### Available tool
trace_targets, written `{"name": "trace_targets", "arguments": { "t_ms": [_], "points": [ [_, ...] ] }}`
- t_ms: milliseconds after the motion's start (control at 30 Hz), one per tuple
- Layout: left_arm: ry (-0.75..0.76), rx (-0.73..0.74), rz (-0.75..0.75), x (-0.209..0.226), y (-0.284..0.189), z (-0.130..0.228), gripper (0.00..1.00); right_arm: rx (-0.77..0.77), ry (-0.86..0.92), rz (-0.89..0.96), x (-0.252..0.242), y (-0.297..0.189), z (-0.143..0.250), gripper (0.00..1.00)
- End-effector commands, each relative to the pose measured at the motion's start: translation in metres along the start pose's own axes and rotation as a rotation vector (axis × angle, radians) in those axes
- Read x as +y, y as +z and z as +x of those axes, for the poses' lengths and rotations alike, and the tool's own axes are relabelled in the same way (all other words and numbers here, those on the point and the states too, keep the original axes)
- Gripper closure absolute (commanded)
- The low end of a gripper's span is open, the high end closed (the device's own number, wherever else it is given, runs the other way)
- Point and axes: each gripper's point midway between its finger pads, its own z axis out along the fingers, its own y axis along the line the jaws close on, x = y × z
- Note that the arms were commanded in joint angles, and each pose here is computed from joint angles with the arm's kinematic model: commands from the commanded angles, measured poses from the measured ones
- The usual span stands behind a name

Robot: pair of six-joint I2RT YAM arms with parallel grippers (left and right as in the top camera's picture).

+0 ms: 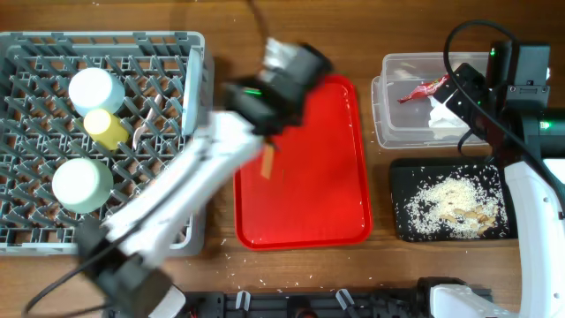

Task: Sort waste into correct bins and load items into the dishwasher rack
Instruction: 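Carry the chopstick to the dish rack and insert it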

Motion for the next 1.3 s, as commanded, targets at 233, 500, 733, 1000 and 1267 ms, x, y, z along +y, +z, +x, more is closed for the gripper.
{"name": "trace_targets", "arguments": {
  "t_ms": [233,500,733,1000,1267],
  "points": [
    [0.08,-0.045,0.109,0.209,-0.012,-0.035,0.96,-0.008,-0.006,0.013,-0.001,0.001,-0.002,0.0],
    [-0.128,0.034,0.313,0.275,0.056,-0.007,0.96,-0.008,-0.006,0.013,-0.001,0.001,-0.002,0.0],
    [-0.221,0.127,0.346,0.276,0.098,0.01,0.0,-0.009,-0.006,0.013,-0.001,0.001,-0.002,0.0],
    [-0.336,0.048,0.559,0.224,-0.019,-0.002,0.0,-0.008,-0.006,0.013,-0.001,0.001,-0.002,0.0],
    [-0.247,-0.068,0.67,0.157,-0.141,0.062,0.0,-0.008,-0.005,0.013,-0.001,0.001,-0.002,0.0]
  ]
}}
